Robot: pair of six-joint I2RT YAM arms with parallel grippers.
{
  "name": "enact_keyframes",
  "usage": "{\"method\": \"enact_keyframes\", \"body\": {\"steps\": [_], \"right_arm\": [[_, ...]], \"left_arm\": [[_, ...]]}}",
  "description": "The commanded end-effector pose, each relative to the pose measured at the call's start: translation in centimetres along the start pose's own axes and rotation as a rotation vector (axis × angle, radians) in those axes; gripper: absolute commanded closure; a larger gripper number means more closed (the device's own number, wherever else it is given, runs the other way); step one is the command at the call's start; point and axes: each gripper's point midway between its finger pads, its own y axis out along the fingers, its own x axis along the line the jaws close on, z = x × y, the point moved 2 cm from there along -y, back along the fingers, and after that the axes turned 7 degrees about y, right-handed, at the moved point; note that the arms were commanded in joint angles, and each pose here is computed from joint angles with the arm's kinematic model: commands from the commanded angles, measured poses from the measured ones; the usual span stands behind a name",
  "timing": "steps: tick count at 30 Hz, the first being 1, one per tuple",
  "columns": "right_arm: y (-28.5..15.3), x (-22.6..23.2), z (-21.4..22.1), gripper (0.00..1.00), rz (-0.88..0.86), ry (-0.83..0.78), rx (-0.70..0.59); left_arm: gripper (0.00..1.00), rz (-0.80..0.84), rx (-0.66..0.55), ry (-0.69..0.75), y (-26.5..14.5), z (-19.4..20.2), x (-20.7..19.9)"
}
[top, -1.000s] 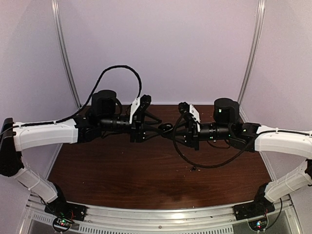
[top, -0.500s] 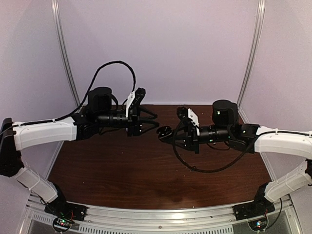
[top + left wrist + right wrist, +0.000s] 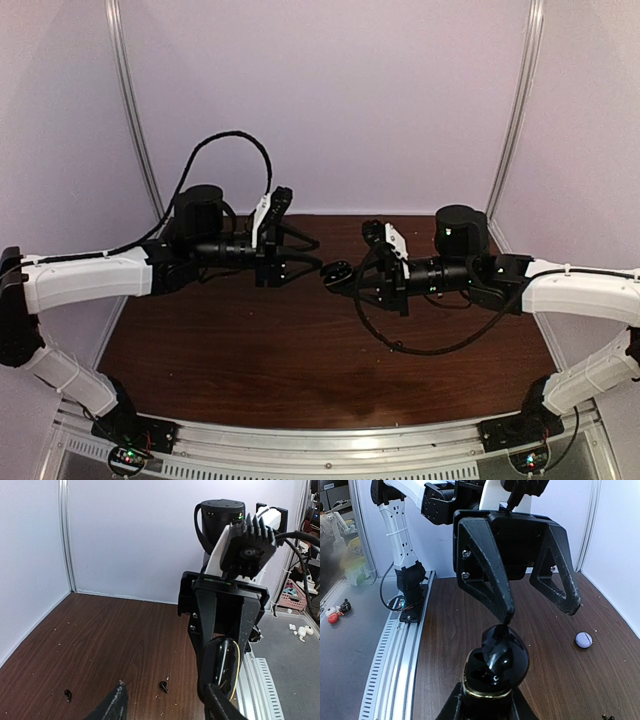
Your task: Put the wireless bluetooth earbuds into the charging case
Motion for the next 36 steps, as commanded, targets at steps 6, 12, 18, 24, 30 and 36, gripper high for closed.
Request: {"method": "enact_keyframes", "body": {"steps": [6, 12, 18, 24, 30, 36], "right_arm": [[0.2, -0.3, -0.3, 1.0, 0.01, 0.008, -0.011], [0.4, -0.3, -0.3, 1.0, 0.001, 0.012, -0.007], [0.3, -0.1, -0.6, 1.0, -0.008, 0.006, -0.01], [0.3, 0.2, -0.5, 1.0, -0.022, 0.002, -0.008], [0.2, 0.4, -0.6, 1.0, -0.032, -0.006, -0.009], [0.2, 0.2, -0.6, 1.0, -0.023, -0.005, -0.012]], "left_arm": [[0.46, 0.12, -0.045, 0.11, 0.3, -2.0, -2.5], [0.46, 0.124, -0.027, 0.1, 1.0, -1.6, -2.5], [0.53, 0.077, 0.039, 0.123, 1.9, -0.9, -1.6], [0.59, 0.0, 0.069, 0.119, 2.1, -0.8, -0.3], [0.64, -0.024, 0.075, 0.099, 2.3, -0.8, 0.3], [0.65, -0.013, 0.084, 0.096, 2.4, -0.4, 0.1]]}}
